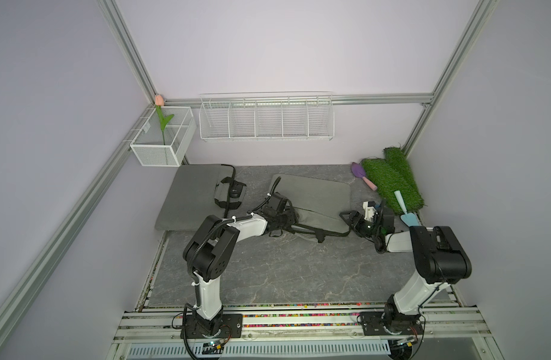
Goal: Put the mouse into the laptop bag
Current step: Adjust the zippered laptop bag at the center of the board.
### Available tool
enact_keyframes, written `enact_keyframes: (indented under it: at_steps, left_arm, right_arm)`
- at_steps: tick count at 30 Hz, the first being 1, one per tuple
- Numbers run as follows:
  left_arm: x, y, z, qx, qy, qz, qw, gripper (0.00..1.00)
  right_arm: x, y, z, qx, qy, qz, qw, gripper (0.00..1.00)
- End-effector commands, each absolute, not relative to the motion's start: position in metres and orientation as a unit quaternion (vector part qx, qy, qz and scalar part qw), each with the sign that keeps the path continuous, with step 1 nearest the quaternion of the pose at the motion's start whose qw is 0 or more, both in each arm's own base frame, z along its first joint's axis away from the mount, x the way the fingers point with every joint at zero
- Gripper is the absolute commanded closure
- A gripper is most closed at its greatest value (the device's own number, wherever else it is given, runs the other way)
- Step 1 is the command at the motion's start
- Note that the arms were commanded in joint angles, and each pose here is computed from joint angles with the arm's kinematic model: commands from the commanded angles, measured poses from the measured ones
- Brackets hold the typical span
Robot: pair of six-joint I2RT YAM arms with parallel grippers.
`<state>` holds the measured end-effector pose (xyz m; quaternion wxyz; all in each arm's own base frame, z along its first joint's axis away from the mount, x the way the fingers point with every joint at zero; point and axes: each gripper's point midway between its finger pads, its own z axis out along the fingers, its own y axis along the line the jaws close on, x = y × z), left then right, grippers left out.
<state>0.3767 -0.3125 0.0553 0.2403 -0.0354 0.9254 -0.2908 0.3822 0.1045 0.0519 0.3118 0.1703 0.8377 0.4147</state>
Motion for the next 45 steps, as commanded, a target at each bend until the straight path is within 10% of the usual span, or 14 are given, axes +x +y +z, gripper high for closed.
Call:
enact_keyframes:
  at_steps: [1, 23, 32, 45]
  left_arm:
    - [0.362, -0.311, 0.047, -0.026, 0.937, -0.279, 0.209, 0.31]
    - [0.361, -0.308, 0.11, 0.0, 0.928, -0.289, 0.234, 0.32]
    - [0.285, -0.308, 0.185, -0.023, 0.877, -0.364, 0.314, 0.15]
    - [0.257, -0.357, 0.122, -0.113, 0.817, -0.488, 0.286, 0.14]
  right_arm:
    - [0.349, 0.102, 0.027, 0.173, 0.868, 0.378, 0.272, 0.12]
    - [0.374, 0.107, 0.037, 0.164, 0.856, 0.371, 0.322, 0.05]
    - [0.354, 0.162, 0.039, 0.113, 0.873, 0.369, 0.298, 0.29]
    - [0.33, 0.204, 0.064, 0.08, 0.878, 0.356, 0.31, 0.41]
